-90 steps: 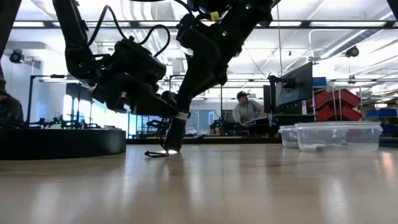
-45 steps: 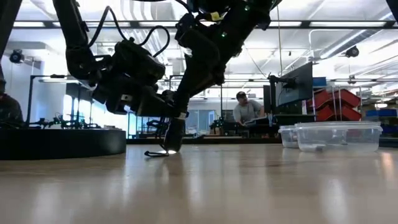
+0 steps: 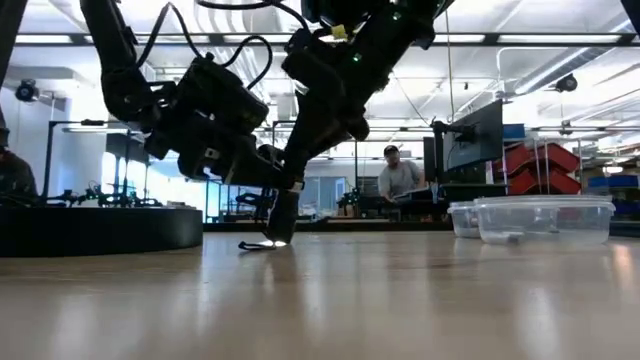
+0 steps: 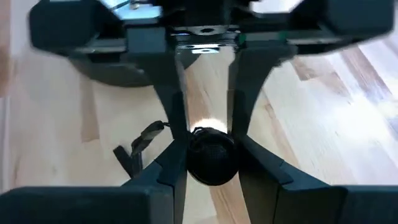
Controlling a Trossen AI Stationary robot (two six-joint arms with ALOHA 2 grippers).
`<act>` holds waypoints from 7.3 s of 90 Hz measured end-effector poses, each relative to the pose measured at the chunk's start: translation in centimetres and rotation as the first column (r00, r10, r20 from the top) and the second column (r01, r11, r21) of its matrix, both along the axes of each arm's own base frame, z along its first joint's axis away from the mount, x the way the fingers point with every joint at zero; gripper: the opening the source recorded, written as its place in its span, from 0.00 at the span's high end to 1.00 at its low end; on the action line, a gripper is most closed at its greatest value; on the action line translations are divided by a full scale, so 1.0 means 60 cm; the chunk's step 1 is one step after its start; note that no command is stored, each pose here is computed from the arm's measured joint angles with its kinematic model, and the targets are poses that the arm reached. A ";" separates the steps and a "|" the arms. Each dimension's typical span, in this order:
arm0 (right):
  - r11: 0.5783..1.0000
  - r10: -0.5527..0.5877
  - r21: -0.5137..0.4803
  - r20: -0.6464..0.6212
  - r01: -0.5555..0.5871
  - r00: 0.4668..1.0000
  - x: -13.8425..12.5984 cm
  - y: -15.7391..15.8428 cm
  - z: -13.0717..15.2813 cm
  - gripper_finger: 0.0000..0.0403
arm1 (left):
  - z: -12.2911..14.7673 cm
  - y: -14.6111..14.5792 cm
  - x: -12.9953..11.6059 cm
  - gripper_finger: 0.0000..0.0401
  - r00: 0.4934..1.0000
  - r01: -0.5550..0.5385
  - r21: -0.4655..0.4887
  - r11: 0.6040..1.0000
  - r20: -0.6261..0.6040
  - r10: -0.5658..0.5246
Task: Insert battery
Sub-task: Close the black battery compartment
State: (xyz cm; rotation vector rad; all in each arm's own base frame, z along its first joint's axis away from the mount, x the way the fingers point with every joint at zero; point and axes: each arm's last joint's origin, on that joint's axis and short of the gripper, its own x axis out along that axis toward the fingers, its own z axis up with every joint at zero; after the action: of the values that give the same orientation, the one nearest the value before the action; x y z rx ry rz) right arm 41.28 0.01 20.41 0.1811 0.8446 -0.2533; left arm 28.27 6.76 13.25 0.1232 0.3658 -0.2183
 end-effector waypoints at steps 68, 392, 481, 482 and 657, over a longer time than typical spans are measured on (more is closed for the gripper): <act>0.928 -0.347 0.177 0.086 0.329 0.934 0.007 -0.011 -0.001 0.77 | -0.005 -0.095 -0.009 0.78 0.885 -0.464 0.085 0.882 0.076 0.459; 0.761 -0.567 0.386 0.005 0.521 0.824 -0.024 -0.037 0.037 0.51 | -0.012 -0.084 0.006 0.77 0.830 -0.553 0.074 0.830 0.134 0.542; 0.548 0.639 -0.426 -0.341 -0.720 0.689 -0.072 0.063 0.091 0.48 | 0.010 -0.100 0.059 0.77 0.991 -0.134 0.075 0.988 0.024 0.133; 0.539 0.642 -0.430 -0.347 -0.725 0.683 -0.072 0.064 0.091 0.48 | 0.010 -0.100 0.058 0.77 0.991 -0.134 0.075 0.988 0.024 0.133; 0.524 0.568 -0.417 -0.478 -0.742 0.670 -0.041 0.065 0.016 0.77 | 0.002 -0.100 0.053 0.77 0.990 -0.139 0.060 0.989 -0.010 0.140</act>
State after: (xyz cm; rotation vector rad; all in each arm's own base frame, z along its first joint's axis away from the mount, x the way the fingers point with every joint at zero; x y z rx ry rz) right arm 38.84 3.90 21.35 -0.8014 1.0247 0.2147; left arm 31.46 0.74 13.37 0.1540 0.3937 -0.0705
